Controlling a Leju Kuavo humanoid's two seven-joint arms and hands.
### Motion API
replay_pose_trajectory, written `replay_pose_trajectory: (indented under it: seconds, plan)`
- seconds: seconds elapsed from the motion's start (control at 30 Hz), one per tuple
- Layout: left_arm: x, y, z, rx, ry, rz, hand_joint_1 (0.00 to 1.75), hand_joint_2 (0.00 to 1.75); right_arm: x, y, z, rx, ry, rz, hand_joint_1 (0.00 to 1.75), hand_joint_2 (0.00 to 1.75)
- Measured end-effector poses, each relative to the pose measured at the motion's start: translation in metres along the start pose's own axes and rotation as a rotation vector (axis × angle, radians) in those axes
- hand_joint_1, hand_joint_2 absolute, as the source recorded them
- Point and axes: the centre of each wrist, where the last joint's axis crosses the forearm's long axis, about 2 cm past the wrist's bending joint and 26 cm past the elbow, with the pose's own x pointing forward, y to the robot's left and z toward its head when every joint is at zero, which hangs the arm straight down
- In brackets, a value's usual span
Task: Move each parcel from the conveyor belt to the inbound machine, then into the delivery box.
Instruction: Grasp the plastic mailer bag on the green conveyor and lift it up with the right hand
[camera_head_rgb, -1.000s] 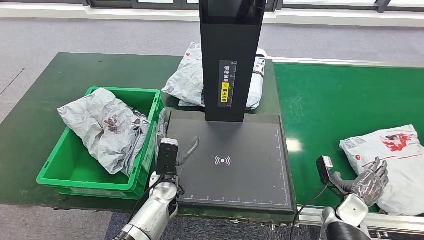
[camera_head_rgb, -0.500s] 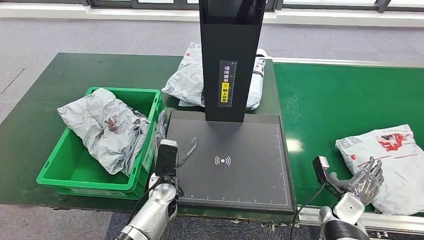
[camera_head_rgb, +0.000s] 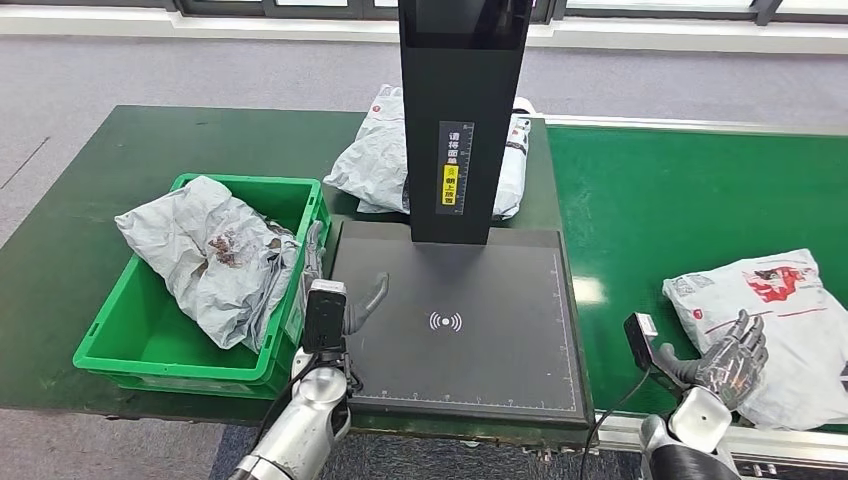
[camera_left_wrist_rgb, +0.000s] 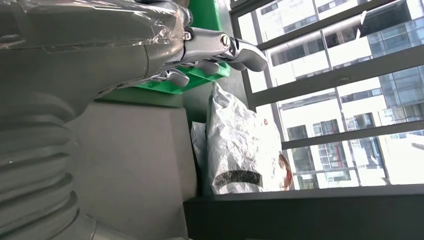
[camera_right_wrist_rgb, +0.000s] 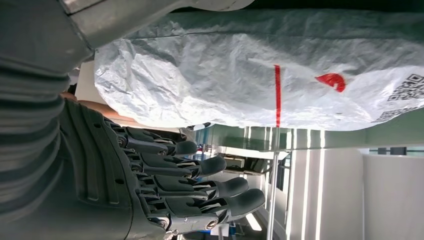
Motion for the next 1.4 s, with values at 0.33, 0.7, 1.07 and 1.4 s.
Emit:
replay_pose_trajectory:
  seconds: [0.33, 0.7, 1.07, 1.4]
  plan:
    - [-0.003, 0.004, 0.002, 0.013, 0.006, -0.003, 0.00, 1.75, 0.000, 0.001, 0.003, -0.010, -0.007, 0.014, 0.00, 1.75]
    - [-0.005, 0.008, 0.003, 0.031, 0.013, 0.003, 0.00, 1.75, 0.000, 0.002, 0.000, 0.019, 0.003, 0.038, 0.00, 1.75]
    - [-0.006, 0.006, 0.003, 0.009, 0.027, 0.012, 0.00, 1.75, -0.004, 0.014, 0.001, 0.301, 0.133, 0.248, 0.87, 1.75]
    - [-0.010, 0.004, 0.005, 0.018, 0.070, 0.032, 0.00, 1.75, -0.022, 0.014, -0.013, 0.425, 0.071, 0.368, 1.75, 1.75]
